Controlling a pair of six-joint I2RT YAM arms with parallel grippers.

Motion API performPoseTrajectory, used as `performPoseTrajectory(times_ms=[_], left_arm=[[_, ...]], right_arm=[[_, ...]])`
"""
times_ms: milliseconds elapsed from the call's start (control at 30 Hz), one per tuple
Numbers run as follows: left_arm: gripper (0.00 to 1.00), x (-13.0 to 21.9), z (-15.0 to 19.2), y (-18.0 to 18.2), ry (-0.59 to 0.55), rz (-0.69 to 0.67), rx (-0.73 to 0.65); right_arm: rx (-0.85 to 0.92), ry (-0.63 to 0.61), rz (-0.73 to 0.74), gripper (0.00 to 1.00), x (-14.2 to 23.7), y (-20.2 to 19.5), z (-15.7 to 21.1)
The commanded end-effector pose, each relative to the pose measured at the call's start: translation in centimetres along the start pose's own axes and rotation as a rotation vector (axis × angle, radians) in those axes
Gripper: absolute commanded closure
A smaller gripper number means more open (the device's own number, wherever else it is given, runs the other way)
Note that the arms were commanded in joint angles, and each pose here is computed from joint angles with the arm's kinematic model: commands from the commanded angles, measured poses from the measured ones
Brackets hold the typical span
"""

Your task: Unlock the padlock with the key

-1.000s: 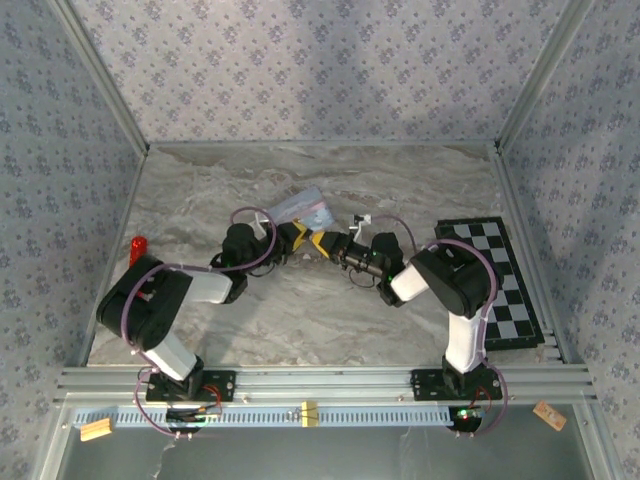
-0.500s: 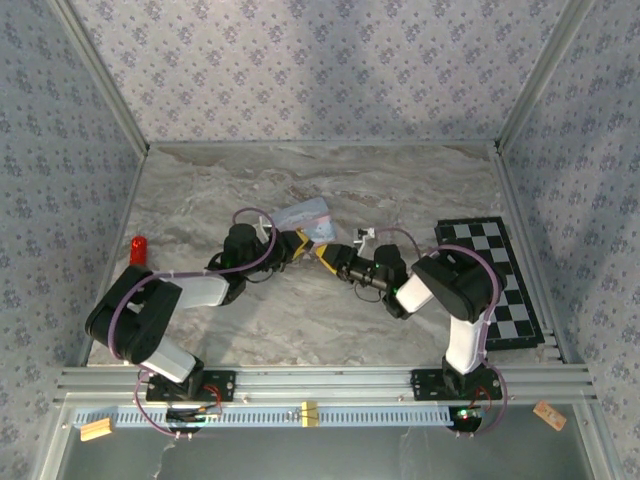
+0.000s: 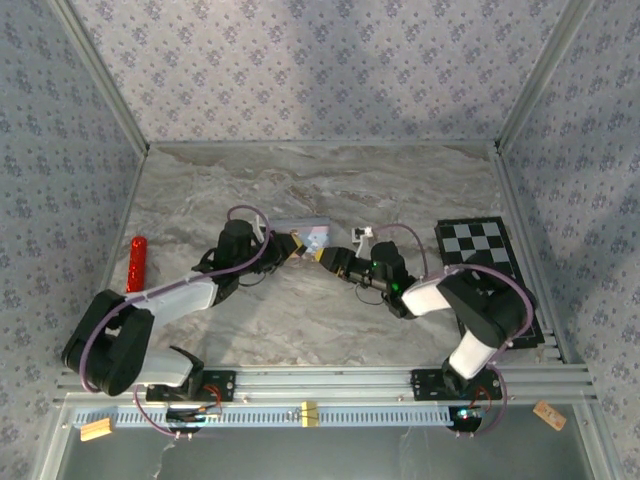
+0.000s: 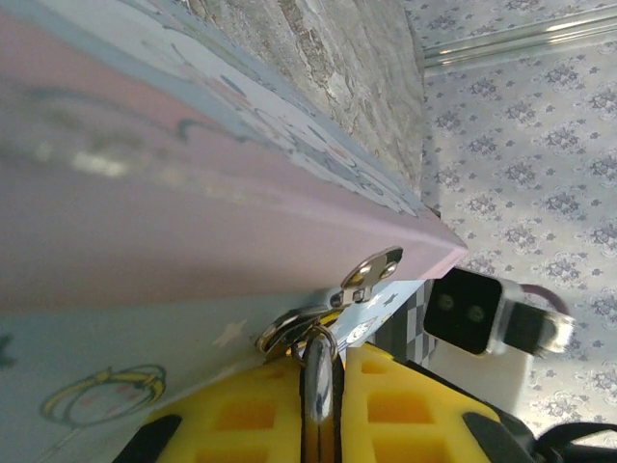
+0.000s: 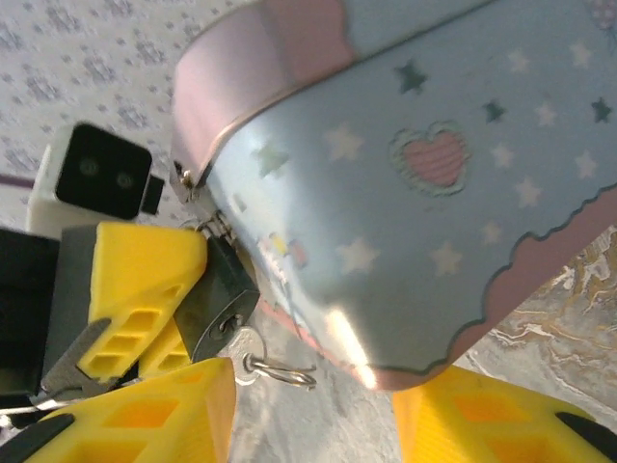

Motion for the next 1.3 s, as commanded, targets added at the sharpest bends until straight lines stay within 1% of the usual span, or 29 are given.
performPoseTrajectory(times_ms=[0,100,167,300,367,500,667,800,967,1100,1267], left_arm=[[1.0,0.5,-1.3,-3.1,-0.03,0.095,-0.078],[1.0,0.3,-1.2,-2.9,-0.025,0.096,-0.063],[1.0,0.1,-1.2,-2.7,-0.021,0.095,-0.058],[1.0,0.0,-1.2,-2.9,-0.017,0.099,-0.051],[1.0,0.0,-1.1,-2.8,-0.011,0.095,-0.049],[1.0,0.1,-1.1,-2.9,-0.005,0.085,-0.045],[1.0,0.1,-0.9,-2.9,0.015,0.074,-0.054],[1.0,0.1,-0.8,-2.9,0.029,0.074,-0.059],[1.0,0.1,-0.5,-2.9,0.045,0.078,-0.06],[1.0,0.1,-0.3,-2.9,0.052,0.077,-0.061],[1.0,0.1,-0.1,-2.9,0.061,0.072,-0.064]], right_arm=[[0.232,0.013,0.057,0.57,0.2,1.6,0.1],[0.48,0.036,0.102,0.58,0.8,3.0,1.0],[0.593,0.047,0.138,0.59,1.3,3.0,1.4],[0.726,0.036,0.156,0.59,2.1,2.5,1.8],[0.857,0.028,0.155,0.61,2.3,2.4,2.4],[1.13,0.01,0.126,0.59,2.7,2.4,4.2],[1.357,0.02,0.108,0.56,2.6,2.6,5.6],[1.453,-0.018,0.158,0.54,2.0,2.9,5.6],[1.503,-0.082,0.231,0.54,1.4,2.8,4.9],[1.517,-0.129,0.287,0.54,0.9,2.7,4.0],[1.518,-0.152,0.301,0.55,0.2,3.2,3.5]])
Point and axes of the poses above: each hand's point on the last joint's axis, 136 mm out from that joint toward the fingers, its own x axis back along the fingers, its own y axis along the line the jaws close on, z = x × y, the point moved 5 cm from there along x, back along the fingers, and after that the axes turned 3 degrees about -x, right-handed, at the moved point
